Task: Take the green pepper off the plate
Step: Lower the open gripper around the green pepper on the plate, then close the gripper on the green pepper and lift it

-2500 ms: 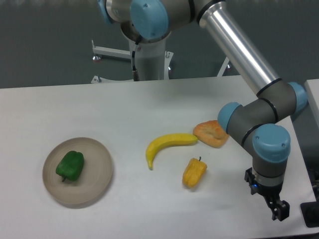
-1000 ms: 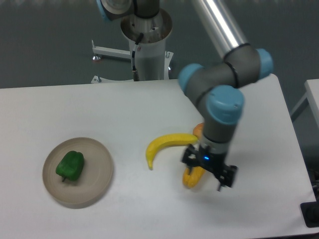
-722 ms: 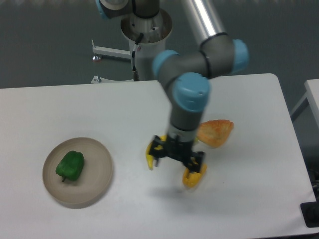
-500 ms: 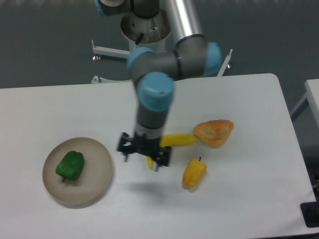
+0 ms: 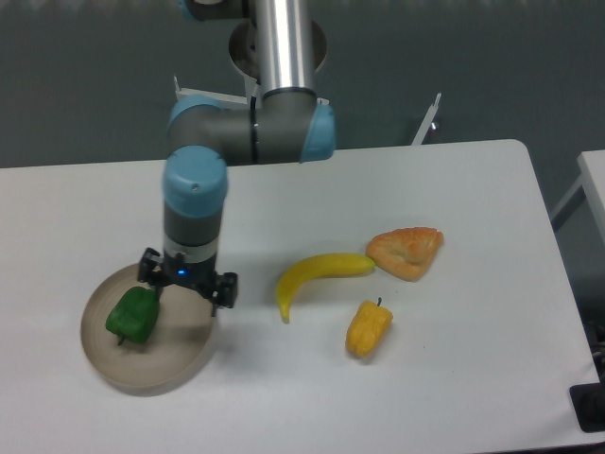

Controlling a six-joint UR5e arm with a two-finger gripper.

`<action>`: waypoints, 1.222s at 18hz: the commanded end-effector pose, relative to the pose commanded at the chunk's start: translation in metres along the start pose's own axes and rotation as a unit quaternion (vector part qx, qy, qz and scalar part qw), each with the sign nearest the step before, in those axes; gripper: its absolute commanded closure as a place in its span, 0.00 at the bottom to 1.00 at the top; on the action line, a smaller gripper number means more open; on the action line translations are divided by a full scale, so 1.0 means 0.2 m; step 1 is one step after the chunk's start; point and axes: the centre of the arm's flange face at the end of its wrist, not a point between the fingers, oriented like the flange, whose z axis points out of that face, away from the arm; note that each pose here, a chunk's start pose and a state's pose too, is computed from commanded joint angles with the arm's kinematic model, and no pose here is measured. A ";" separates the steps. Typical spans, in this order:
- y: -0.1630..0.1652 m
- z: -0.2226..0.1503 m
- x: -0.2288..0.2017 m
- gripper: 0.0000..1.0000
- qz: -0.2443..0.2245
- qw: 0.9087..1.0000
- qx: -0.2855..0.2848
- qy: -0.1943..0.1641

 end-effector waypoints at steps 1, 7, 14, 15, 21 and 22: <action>0.00 0.01 0.02 0.00 0.002 1.000 0.000 0.001; 0.01 0.08 0.13 0.00 0.017 1.000 -0.008 0.004; 0.02 0.18 0.16 0.00 0.021 1.000 -0.018 0.006; 0.02 0.18 0.16 0.00 0.021 1.000 -0.018 0.006; 0.01 0.18 0.17 0.25 0.024 1.000 -0.018 0.006; 0.01 0.18 0.17 0.39 0.024 1.000 -0.018 0.006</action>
